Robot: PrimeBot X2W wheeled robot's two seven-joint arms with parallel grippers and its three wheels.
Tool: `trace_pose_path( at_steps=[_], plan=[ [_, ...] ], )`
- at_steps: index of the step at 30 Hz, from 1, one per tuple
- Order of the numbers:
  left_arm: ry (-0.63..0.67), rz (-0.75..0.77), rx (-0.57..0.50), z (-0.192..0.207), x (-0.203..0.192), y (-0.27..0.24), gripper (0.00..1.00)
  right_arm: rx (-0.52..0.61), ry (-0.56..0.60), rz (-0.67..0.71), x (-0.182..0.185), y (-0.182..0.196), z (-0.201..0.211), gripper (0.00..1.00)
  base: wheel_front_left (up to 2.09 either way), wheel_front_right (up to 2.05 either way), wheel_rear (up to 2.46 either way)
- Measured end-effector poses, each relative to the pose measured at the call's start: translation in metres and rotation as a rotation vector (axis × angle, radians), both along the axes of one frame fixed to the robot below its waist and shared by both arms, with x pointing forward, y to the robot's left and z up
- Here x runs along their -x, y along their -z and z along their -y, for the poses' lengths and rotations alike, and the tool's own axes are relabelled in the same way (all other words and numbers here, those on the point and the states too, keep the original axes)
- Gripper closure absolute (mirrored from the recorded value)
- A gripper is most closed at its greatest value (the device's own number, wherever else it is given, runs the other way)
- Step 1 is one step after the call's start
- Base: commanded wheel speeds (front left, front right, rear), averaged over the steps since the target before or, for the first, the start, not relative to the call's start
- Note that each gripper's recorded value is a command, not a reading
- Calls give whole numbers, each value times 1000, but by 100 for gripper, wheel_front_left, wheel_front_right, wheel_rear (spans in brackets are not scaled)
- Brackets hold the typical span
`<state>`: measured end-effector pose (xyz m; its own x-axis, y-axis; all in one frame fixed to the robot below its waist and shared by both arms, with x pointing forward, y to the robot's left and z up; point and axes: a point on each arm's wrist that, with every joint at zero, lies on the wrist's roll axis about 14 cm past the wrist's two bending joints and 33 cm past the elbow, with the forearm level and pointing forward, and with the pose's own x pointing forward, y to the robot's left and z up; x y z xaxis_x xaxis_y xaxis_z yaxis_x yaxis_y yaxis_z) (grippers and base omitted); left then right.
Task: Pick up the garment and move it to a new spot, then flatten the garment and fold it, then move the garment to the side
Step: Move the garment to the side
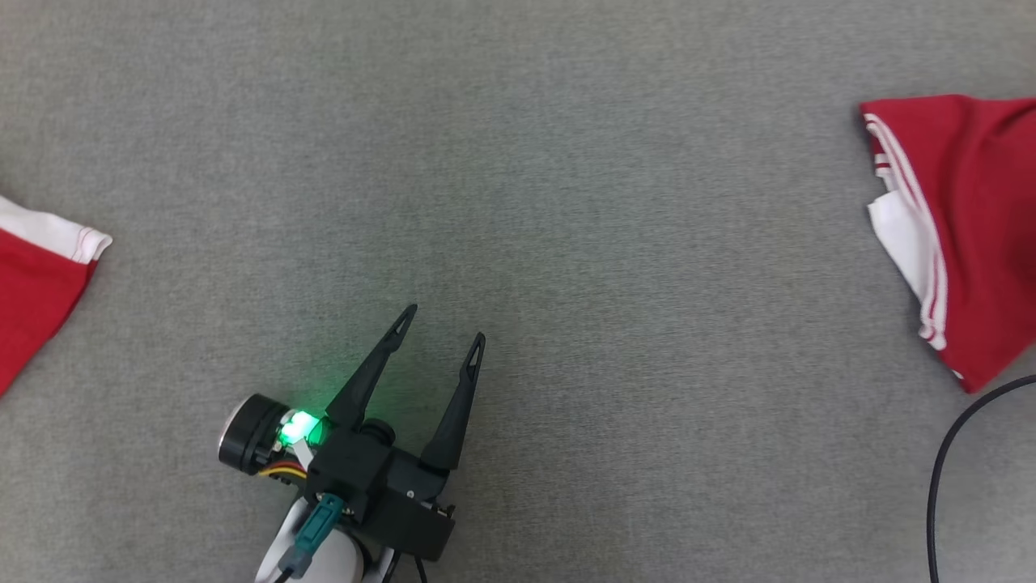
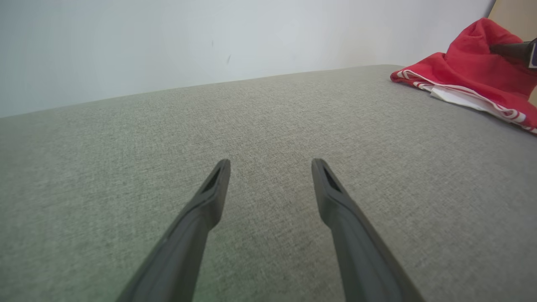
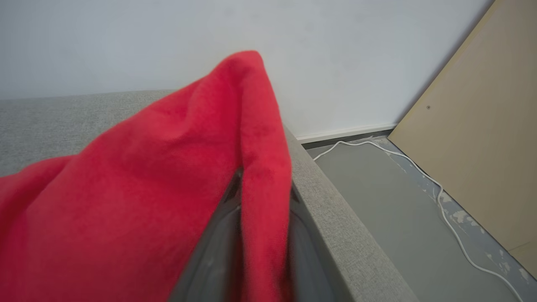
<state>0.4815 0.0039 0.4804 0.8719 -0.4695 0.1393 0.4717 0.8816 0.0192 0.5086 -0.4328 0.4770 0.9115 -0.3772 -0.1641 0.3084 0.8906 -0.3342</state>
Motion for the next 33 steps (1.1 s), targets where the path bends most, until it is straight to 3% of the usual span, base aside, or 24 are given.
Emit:
trace_pose_path(
  at_steps=[6,13,21,33],
  plan=[
    [-38,0,-6,-12,-5,1,0,22,2,7,-10,5,-5,0,0,0,0],
    [-77,13,3,-22,2,-13,0,74,-24,81,-3,-20,-17,0,0,0,0],
    [-171,11,-9,-48,26,-27,0,12,-169,164,19,-32,-83,0,0,0,0],
    [-380,4,-28,-112,69,-40,0,-181,-391,265,75,-40,-190,0,0,0,0]
  ],
)
